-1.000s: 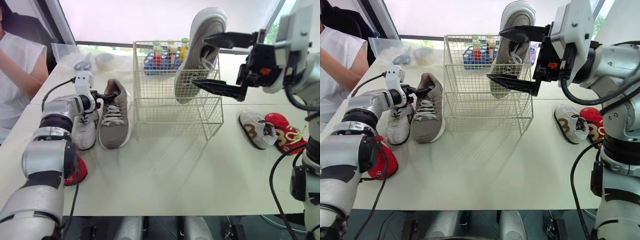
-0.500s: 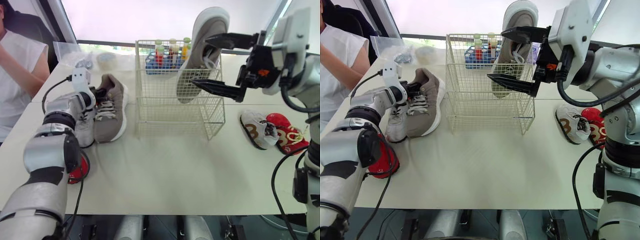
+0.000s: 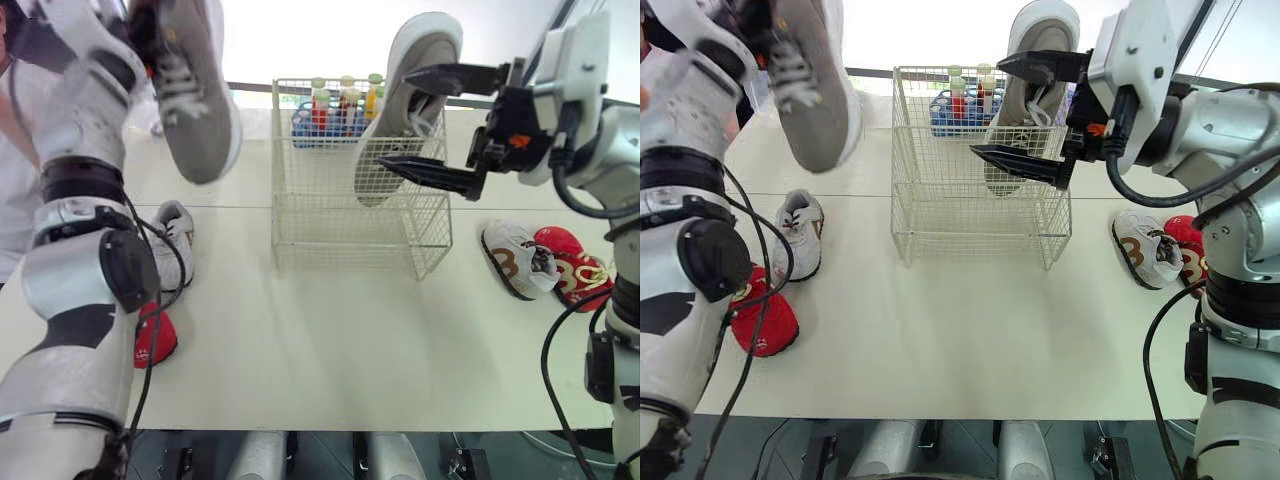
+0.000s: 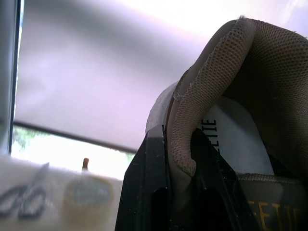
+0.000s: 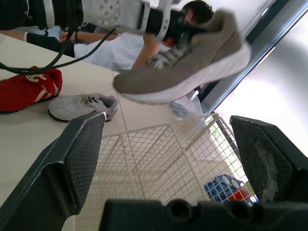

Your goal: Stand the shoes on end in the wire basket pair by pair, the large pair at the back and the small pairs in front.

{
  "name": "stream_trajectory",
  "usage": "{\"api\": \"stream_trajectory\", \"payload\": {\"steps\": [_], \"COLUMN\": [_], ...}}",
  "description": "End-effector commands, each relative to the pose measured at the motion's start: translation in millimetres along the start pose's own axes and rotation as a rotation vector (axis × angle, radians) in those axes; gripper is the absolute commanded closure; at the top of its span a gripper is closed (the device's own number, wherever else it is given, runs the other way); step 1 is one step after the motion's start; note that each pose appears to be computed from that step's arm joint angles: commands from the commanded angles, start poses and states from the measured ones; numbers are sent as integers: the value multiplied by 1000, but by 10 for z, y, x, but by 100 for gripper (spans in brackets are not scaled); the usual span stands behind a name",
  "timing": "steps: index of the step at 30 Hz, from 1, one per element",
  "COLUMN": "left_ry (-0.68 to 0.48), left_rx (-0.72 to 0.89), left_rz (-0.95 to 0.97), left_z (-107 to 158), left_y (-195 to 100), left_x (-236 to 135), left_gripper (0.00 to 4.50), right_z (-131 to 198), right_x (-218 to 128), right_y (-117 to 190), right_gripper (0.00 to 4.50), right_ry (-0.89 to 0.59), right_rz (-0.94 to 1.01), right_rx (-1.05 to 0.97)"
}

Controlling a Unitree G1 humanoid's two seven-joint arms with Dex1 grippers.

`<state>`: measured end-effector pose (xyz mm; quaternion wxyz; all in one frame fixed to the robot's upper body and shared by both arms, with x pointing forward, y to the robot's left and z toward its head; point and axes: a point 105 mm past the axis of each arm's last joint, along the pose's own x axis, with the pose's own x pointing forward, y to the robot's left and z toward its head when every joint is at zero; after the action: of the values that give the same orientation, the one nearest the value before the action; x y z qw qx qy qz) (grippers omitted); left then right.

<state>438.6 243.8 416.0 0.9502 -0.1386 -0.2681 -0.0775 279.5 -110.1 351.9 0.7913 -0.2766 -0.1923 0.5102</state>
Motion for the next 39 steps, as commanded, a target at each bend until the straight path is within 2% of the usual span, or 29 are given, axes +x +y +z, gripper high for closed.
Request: {"api": "stream_trajectory", "payload": {"steps": [1, 3, 6, 12, 18, 30, 39], "left_ry": [-349, -478, -616, -732, -768, -773, -784], "left_rx": [38, 63, 100, 181, 236, 447, 570], "left_rz": [-98, -144, -180, -218, -276, -227, -192], "left_z": [809, 941, 970, 833, 466, -7, -193], "left_y": [-451, -716, -1032, -1459, -1872, -2092, -2175], "left_x": [43, 29, -14, -82, -189, -318, -363], "left_gripper": [447, 447, 447, 447, 447, 447, 447], "right_z": [145, 152, 166, 178, 203, 264, 322], "right_x": [-19, -25, -39, -58, -88, -132, -164], "right_y": [-53, -51, -51, -32, -14, 37, 67], "right_gripper": [0, 0, 0, 0, 0, 0, 0], "right_ry": [-28, -27, -27, -21, -11, 9, 34], "right_rz": [-27, -32, -45, -63, -90, -119, -128], "right_rx": [-57, -60, -63, -68, -76, -78, -84]}}
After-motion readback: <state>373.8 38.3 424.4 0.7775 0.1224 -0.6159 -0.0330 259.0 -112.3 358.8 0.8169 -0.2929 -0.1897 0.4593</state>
